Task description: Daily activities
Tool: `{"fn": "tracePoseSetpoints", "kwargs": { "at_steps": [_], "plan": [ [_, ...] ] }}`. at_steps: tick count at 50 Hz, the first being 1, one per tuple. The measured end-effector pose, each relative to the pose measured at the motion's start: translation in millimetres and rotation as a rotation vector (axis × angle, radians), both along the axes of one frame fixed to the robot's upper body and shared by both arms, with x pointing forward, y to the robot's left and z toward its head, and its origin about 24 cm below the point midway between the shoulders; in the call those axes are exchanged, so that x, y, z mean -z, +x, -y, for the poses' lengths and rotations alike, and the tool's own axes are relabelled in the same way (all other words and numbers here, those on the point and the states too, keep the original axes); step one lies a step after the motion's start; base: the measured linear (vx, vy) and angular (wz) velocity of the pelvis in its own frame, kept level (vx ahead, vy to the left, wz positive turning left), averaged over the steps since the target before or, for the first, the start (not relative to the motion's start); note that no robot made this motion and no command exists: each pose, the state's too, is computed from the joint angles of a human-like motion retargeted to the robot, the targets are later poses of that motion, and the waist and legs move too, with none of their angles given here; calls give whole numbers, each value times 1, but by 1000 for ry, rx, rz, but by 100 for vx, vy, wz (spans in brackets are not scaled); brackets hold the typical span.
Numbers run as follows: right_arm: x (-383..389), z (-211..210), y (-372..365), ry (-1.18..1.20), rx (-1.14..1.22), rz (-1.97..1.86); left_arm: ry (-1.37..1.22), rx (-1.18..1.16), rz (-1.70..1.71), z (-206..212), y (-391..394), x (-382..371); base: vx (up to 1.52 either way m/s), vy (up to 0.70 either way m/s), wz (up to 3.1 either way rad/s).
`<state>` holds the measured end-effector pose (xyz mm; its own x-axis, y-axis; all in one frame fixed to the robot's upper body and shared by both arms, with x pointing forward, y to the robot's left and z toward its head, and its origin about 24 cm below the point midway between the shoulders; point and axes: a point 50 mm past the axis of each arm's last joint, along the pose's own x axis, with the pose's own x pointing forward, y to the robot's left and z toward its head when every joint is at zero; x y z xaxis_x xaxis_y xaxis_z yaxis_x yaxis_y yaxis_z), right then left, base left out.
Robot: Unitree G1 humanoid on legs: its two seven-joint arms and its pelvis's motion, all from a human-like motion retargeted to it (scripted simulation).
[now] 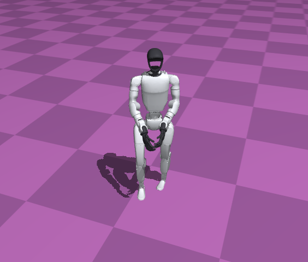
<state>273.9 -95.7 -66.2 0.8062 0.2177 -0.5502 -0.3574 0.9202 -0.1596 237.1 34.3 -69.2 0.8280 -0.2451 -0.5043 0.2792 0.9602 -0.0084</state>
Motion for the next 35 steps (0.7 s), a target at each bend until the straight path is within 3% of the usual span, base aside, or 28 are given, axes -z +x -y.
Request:
{"fn": "tracePoseSetpoints", "kwargs": {
  "at_steps": [35],
  "plan": [
    [7, 28, 2, -245, -94, 10, 172, 269, 155, 22, 5, -9, 0, 0, 0]
  ]
}}
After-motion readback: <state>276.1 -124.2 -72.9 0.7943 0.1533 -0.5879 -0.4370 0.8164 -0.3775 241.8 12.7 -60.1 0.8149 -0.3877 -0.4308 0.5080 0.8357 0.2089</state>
